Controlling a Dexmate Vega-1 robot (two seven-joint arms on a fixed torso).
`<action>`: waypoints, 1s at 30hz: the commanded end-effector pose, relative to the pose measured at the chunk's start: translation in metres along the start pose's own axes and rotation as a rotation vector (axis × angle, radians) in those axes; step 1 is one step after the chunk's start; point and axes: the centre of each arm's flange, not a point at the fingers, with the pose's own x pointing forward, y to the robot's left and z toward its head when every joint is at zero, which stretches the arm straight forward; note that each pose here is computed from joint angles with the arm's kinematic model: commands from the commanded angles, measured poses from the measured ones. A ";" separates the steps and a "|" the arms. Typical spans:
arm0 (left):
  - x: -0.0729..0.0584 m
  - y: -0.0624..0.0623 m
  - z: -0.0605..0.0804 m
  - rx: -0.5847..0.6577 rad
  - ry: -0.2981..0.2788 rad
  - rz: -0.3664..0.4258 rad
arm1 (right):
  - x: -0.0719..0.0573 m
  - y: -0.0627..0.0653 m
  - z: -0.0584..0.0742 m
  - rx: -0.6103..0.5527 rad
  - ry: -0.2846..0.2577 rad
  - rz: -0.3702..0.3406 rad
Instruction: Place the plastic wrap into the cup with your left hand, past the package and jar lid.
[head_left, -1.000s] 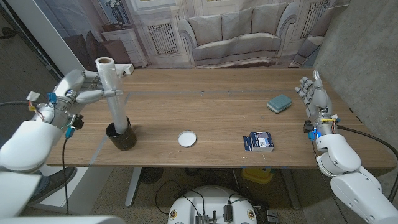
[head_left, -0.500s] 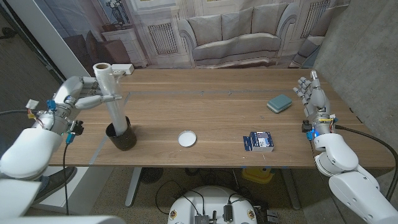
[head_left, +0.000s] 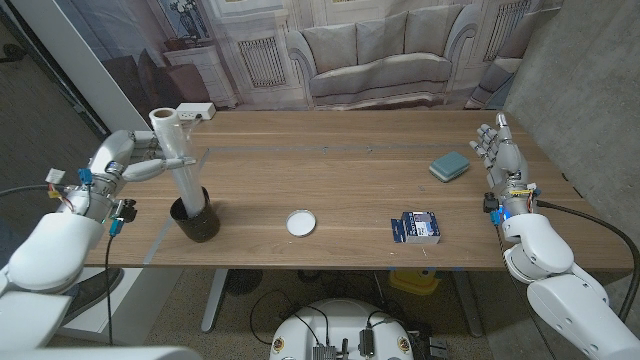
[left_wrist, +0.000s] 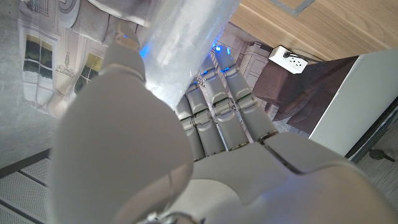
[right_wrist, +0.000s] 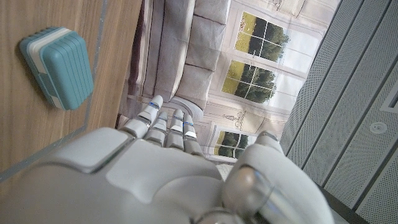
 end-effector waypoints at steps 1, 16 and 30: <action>0.000 -0.012 -0.018 -0.046 0.009 -0.010 | -0.002 0.002 0.001 -0.016 0.020 -0.008; -0.007 -0.021 -0.035 -0.087 0.038 -0.008 | 0.002 0.006 0.002 -0.025 0.027 0.000; -0.015 -0.029 -0.046 -0.115 0.060 -0.009 | 0.006 0.009 0.005 -0.027 0.031 0.009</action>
